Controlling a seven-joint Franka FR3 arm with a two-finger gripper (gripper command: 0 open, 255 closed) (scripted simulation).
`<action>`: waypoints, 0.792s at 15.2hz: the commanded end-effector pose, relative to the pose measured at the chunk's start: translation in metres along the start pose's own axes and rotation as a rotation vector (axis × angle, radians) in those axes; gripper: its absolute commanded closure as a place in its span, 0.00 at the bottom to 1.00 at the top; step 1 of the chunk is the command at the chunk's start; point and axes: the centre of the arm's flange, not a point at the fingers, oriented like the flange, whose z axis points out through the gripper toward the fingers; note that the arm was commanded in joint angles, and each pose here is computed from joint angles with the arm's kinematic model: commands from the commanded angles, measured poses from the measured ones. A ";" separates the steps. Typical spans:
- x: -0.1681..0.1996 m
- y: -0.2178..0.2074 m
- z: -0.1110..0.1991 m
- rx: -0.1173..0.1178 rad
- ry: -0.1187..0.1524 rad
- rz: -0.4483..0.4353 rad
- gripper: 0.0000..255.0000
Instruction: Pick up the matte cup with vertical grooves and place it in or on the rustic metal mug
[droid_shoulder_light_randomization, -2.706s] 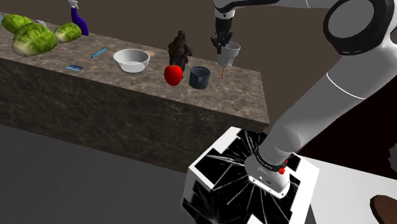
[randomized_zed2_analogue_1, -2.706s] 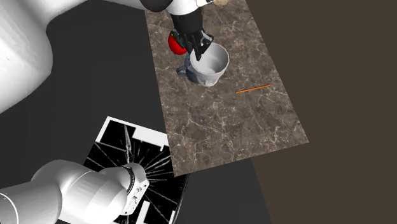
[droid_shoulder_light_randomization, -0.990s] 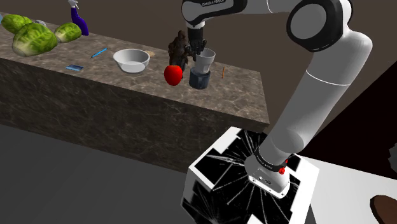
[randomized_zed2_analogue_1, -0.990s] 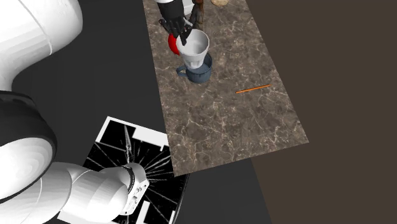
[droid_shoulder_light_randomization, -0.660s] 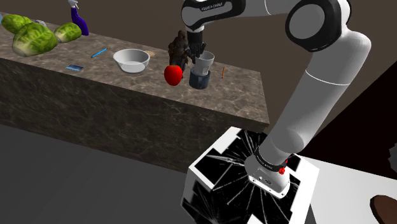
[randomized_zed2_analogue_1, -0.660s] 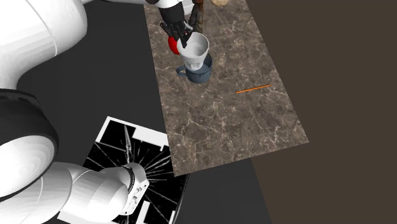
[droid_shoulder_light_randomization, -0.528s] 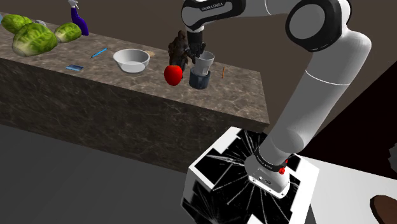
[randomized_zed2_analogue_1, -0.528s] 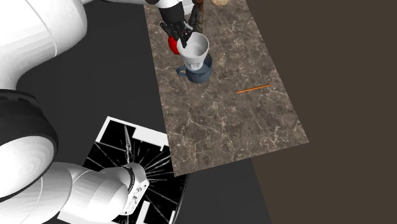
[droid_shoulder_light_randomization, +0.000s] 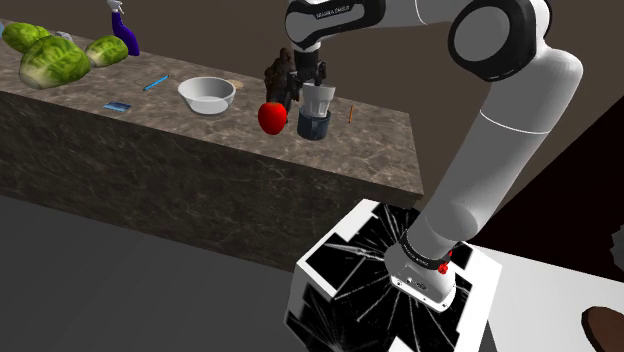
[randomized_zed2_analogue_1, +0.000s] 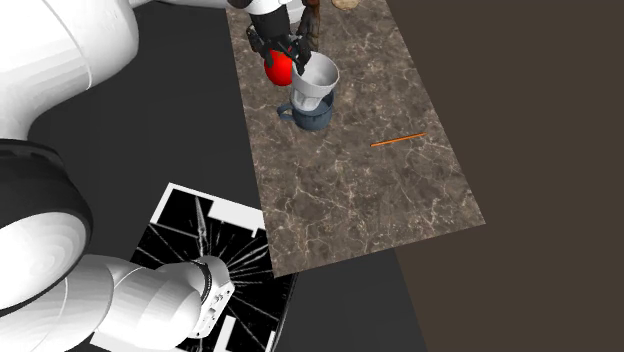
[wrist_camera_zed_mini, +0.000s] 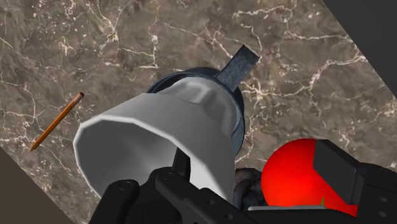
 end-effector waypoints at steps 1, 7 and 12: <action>0.000 0.001 -0.001 0.000 0.000 0.000 0.00; 0.000 0.001 -0.051 0.000 0.000 0.000 0.00; 0.000 0.001 -0.051 0.000 0.000 0.000 0.00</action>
